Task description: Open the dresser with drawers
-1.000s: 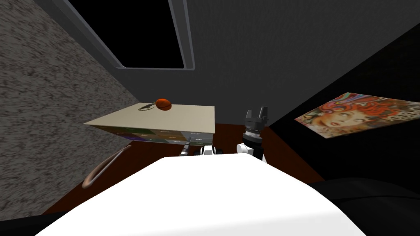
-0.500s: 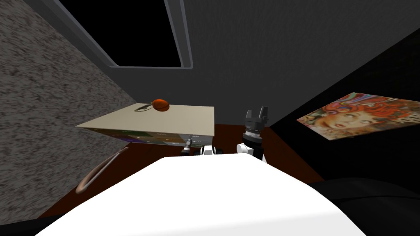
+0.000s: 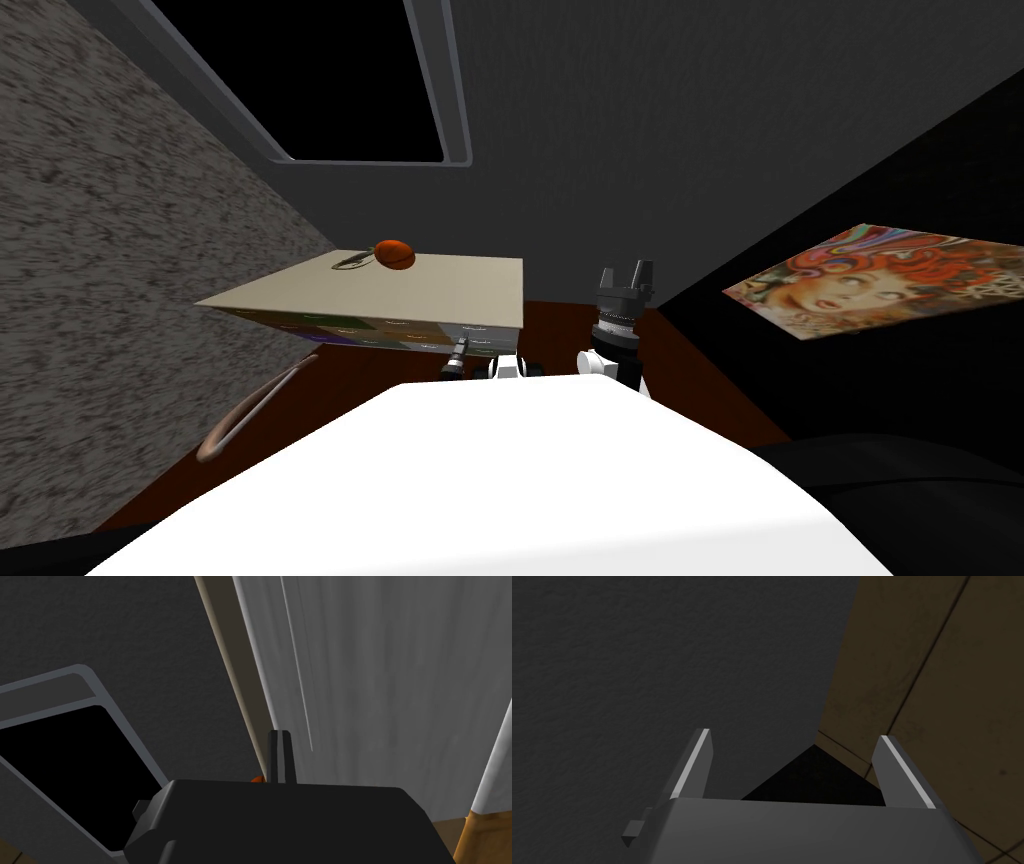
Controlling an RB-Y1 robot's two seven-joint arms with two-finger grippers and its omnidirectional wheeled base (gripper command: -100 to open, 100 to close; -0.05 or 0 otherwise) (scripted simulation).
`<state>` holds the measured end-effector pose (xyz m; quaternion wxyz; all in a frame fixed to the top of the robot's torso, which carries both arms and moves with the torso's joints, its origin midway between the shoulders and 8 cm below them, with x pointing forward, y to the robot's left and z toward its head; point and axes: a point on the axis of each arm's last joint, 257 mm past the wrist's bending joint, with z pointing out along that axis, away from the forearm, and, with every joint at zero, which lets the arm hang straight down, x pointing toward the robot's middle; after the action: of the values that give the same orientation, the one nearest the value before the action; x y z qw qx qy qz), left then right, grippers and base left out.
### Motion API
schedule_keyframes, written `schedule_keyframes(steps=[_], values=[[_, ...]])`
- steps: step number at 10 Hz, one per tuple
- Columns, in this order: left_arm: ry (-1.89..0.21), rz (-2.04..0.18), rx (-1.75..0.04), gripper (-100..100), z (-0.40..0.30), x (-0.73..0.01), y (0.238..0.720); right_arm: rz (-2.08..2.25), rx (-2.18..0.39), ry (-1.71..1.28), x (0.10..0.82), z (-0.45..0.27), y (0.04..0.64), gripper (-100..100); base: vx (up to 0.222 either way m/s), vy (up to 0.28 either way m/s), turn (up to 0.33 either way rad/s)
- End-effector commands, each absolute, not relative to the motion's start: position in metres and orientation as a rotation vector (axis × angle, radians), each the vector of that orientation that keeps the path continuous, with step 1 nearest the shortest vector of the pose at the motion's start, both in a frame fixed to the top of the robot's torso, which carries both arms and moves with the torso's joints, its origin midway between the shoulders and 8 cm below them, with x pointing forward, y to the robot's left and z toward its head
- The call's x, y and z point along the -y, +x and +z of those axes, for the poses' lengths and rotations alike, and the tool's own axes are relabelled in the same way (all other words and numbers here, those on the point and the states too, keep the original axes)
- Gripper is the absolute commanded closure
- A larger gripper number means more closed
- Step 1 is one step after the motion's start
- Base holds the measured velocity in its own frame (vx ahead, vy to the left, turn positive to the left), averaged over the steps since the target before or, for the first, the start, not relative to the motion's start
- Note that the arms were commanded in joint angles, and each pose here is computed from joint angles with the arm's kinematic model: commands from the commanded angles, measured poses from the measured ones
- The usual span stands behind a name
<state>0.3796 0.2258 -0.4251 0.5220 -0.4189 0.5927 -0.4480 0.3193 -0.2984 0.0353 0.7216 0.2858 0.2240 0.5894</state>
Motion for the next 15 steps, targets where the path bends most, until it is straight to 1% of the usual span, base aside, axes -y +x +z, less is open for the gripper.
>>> schedule_keyframes(steps=[1, 3, 4, 8, 9, 11, 12, 15], values=[[-1.001, -1.076, -1.425, 100, -0.423, -0.226, 0.381, 1.302, -0.495, 0.631, 0.298, 0.035, 0.319, 0, -0.214, 0.007, 0.023], [-1.0, -1.077, -1.425, 100, -0.423, -0.227, 0.381, 1.302, -0.495, 0.631, 0.298, 0.035, 0.319, 0, -0.149, 0.014, 0.011], [-0.974, -1.064, -1.429, -100, -0.42, -0.238, 0.38, 1.302, -0.495, 0.631, 0.298, 0.035, 0.319, 0, 0.071, -0.029, -0.033], [-0.983, -1.056, -1.428, -100, -0.425, -0.241, 0.376, 1.302, -0.495, 0.631, 0.298, 0.035, 0.319, 0, 0.166, -0.011, -0.016], [-1.015, -1.073, -1.415, -100, -0.428, -0.228, 0.376, 1.302, -0.495, 0.631, 0.298, 0.035, 0.319, 0, 0.164, -0.018, -0.018], [-1.001, -1.068, -1.42, -100, -0.427, -0.232, 0.378, 1.302, -0.495, 0.631, 0.298, 0.035, 0.319, 0, 0.045, -0.007, -0.001], [-1.001, -1.068, -1.42, 100, -0.426, -0.232, 0.378, 1.302, -0.495, 0.631, 0.298, 0.035, 0.319, 0, 0.007, -0.002, 0.0], [-1.001, -1.068, -1.425, 100, -0.425, -0.234, 0.377, 1.302, -0.495, 0.631, 0.298, 0.035, 0.319, 0, -0.129, 0.01, 0.016]])
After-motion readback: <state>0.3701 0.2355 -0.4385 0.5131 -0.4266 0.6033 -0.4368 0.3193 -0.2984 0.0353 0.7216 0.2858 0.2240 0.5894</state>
